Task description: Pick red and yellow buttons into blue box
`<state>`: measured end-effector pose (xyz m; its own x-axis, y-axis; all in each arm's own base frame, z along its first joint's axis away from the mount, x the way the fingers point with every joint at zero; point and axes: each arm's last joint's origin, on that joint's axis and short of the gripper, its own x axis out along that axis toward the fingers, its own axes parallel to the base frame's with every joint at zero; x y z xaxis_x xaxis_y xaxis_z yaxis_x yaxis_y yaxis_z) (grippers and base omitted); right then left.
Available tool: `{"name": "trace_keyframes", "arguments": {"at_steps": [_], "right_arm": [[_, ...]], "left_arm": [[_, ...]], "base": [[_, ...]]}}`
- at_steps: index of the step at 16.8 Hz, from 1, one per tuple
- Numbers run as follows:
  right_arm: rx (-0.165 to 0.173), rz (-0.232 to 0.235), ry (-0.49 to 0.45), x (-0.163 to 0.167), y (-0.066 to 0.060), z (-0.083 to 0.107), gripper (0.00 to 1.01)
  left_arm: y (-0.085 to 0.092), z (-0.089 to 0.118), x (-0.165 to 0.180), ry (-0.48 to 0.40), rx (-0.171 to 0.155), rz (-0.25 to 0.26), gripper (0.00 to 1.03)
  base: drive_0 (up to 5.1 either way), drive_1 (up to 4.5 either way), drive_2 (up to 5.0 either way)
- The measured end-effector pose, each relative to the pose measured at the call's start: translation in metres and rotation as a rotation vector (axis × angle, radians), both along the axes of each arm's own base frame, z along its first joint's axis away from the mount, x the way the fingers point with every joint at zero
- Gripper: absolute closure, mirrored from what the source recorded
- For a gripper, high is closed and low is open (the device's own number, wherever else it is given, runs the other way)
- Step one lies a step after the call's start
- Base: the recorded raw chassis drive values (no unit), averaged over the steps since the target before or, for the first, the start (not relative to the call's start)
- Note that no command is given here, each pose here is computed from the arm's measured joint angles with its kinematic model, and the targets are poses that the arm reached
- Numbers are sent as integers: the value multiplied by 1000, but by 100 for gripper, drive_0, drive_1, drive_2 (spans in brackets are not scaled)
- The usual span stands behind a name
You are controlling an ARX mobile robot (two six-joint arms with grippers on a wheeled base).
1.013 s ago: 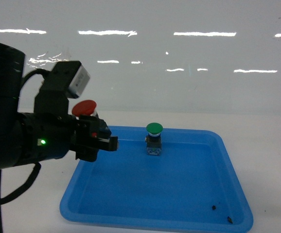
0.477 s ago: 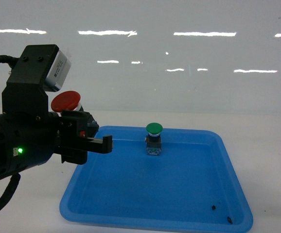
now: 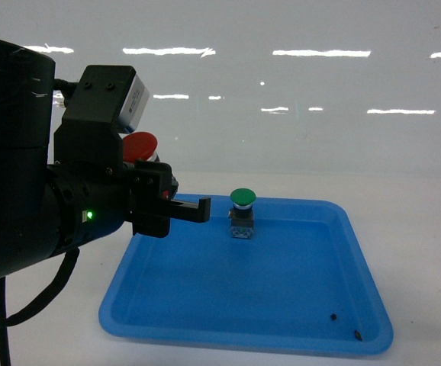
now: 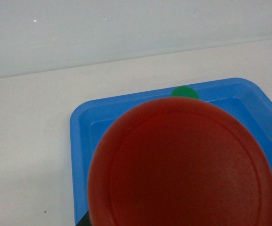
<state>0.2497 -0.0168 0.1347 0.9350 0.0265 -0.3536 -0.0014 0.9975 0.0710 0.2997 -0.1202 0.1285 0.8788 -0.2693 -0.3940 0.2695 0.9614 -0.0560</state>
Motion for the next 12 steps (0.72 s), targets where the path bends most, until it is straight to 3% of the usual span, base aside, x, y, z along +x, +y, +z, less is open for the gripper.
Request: {"name": "trace_keyframes", "arguments": {"at_steps": [5,12], "right_arm": [[0,-1,3,0,0,0,63],[0,0,-1,-1,0,1,63]], "left_arm": [[0,0,0,0,0,-1,78],[-1,0,-1,4,2,-3,78]], "base": [[-2,-411,408],[402,-448,56]]}}
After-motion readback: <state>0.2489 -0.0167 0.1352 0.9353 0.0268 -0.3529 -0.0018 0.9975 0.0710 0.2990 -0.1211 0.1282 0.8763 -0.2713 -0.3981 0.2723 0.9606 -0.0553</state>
